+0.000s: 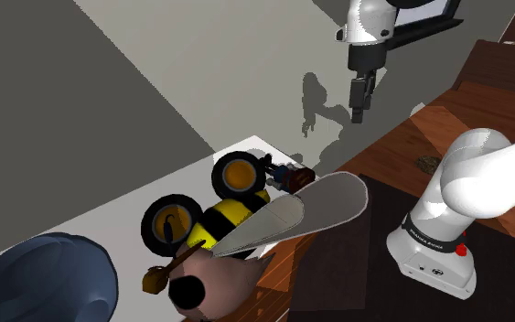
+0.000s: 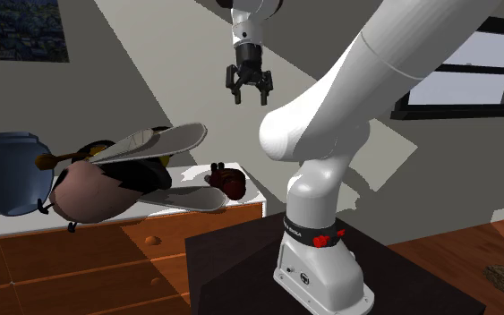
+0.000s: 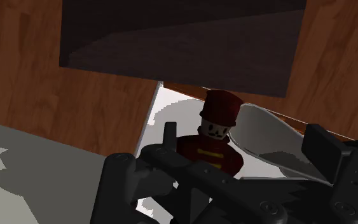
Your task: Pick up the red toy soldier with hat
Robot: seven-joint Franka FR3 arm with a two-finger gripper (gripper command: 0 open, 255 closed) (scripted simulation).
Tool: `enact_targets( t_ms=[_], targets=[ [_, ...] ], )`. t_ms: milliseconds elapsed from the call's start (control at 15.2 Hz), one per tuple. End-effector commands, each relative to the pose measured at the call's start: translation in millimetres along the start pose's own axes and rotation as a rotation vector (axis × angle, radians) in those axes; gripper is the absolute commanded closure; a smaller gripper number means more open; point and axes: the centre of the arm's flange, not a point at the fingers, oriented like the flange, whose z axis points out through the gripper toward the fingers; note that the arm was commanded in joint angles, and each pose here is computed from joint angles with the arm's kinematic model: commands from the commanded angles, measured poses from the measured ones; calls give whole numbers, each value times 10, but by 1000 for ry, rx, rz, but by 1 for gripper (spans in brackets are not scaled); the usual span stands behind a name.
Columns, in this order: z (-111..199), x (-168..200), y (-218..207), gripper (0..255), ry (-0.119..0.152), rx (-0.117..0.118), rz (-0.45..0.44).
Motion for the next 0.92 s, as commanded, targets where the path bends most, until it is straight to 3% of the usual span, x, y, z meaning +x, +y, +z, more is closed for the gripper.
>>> enact_targets(
  t_ms=[0, 858],
  targets=[
    [0, 0, 0, 0, 0, 0, 0],
    [1514, 901, -477, 0, -65, -131, 210]
  ],
)
